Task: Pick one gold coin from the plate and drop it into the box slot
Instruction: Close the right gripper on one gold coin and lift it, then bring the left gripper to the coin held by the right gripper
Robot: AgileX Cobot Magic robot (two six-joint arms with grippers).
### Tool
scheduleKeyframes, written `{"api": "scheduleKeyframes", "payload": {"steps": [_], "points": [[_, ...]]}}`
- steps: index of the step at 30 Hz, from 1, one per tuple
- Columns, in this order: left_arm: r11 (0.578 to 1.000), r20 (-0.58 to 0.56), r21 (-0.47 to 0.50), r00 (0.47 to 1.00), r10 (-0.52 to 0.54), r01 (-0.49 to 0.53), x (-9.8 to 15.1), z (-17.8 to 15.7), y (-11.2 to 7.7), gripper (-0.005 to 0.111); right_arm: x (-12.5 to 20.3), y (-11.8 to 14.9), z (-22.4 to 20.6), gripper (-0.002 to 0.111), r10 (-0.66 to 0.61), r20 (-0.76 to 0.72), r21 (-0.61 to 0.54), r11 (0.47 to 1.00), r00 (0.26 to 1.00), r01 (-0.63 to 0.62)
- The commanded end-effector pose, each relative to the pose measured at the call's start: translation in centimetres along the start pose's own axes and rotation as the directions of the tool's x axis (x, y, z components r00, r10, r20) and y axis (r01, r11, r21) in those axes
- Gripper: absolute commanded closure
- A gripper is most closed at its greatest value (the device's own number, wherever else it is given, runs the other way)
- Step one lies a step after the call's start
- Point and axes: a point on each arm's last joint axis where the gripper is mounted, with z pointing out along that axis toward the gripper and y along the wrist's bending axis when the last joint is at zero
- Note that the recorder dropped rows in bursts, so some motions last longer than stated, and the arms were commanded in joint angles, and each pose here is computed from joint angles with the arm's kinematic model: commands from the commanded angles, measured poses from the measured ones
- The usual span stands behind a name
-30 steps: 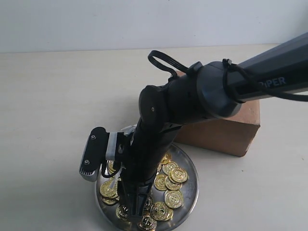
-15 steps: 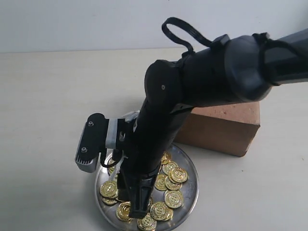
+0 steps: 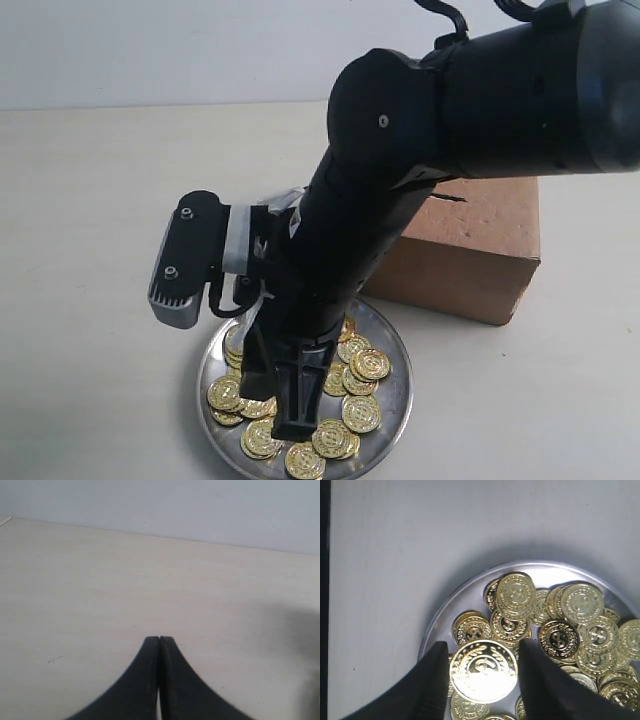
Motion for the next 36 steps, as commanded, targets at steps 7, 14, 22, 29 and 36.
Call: {"api": "scheduleKeyframes", "payload": {"steps": [7,14,22,29,36], "points": [[0.842,0.114,0.161,0.837,-0.535,0.516,-1.5,-0.2,-0.7,0.107,-0.2,0.4,-0.4,0.078,0.029,0.016,-0.027,0.999,0.999,-0.029],[0.698,0.130,0.234,0.690,-0.712,0.677,-2.4,-0.4,-0.7,0.107,-0.3,0.3,-0.4,0.078,0.028,0.020,-0.021,0.999,0.999,-0.027],[0.756,-0.181,0.305,0.815,-0.551,0.579,-7.7,1.1,-3.8,0.105,-0.4,0.2,-0.4,0.078,0.028,0.033,-0.003,1.000,0.999,-0.028],[0.720,-0.557,0.402,0.775,-0.300,0.567,-11.3,8.6,-6.2,0.056,-0.4,0.1,-0.4,0.078,0.027,0.033,-0.001,1.000,0.999,-0.027],[0.630,-0.772,0.482,0.635,-0.023,0.609,-11.9,13.3,-7.3,0.045,-0.5,-0.1,-0.4,0.078,0.027,0.052,0.026,0.999,0.998,-0.028]]}}
